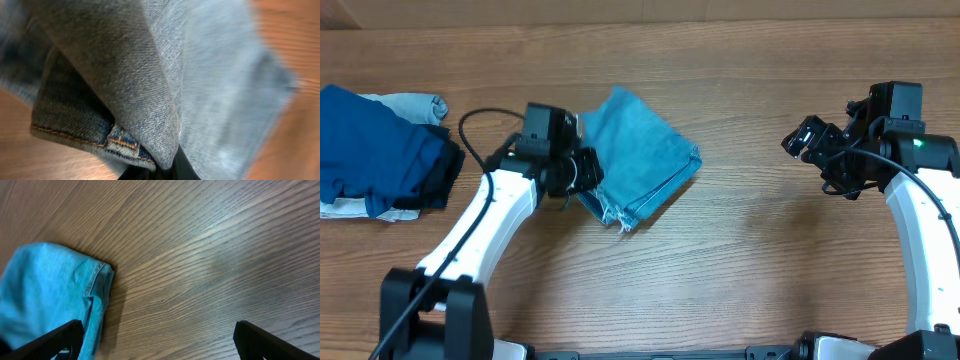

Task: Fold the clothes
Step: 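Grasp the folded jeans' left edge with the left gripper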

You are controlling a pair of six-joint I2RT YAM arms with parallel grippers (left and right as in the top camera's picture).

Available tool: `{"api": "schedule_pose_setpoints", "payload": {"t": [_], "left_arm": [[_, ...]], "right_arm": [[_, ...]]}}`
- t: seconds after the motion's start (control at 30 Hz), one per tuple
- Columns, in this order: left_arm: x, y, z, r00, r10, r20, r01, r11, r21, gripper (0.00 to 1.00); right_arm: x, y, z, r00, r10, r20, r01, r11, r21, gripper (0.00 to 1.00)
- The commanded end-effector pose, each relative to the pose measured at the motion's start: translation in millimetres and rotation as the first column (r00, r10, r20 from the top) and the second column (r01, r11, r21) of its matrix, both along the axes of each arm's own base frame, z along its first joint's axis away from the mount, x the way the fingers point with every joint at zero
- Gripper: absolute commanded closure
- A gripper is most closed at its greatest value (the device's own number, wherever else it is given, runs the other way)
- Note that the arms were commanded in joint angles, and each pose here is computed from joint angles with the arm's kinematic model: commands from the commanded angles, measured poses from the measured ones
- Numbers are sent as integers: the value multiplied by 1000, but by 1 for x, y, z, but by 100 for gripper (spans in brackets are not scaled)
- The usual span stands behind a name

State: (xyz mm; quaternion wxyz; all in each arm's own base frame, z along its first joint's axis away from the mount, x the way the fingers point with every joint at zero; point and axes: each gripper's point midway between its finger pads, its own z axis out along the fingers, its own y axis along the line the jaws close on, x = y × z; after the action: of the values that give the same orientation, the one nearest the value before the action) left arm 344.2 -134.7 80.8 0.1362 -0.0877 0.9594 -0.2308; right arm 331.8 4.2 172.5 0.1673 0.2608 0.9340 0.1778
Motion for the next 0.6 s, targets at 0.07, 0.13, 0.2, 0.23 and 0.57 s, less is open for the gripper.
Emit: {"api": "schedule_pose_setpoints", "payload": {"t": [0.07, 0.13, 0.2, 0.23, 0.57], "left_arm": [[-53, 42, -78, 906, 295, -304, -273, 955, 113, 51], [-59, 55, -86, 876, 355, -328, -335, 935, 116, 7], [-62, 57, -89, 864, 363, -349, -353, 931, 94, 0], [-63, 57, -90, 862, 366, -351, -359, 929, 86, 0], [-82, 33, -148, 859, 325, -396, -379, 923, -63, 8]], "right_arm": [[2, 0, 8, 1000, 1, 25, -1, 1000, 3, 0], [2, 0, 8, 1000, 1, 26, -1, 1000, 2, 0], [2, 0, 8, 1000, 4, 27, -4, 1000, 1, 0], [2, 0, 8, 1000, 4, 26, -4, 1000, 1, 0], [3, 0, 8, 1000, 4, 28, -4, 1000, 1, 0]]}}
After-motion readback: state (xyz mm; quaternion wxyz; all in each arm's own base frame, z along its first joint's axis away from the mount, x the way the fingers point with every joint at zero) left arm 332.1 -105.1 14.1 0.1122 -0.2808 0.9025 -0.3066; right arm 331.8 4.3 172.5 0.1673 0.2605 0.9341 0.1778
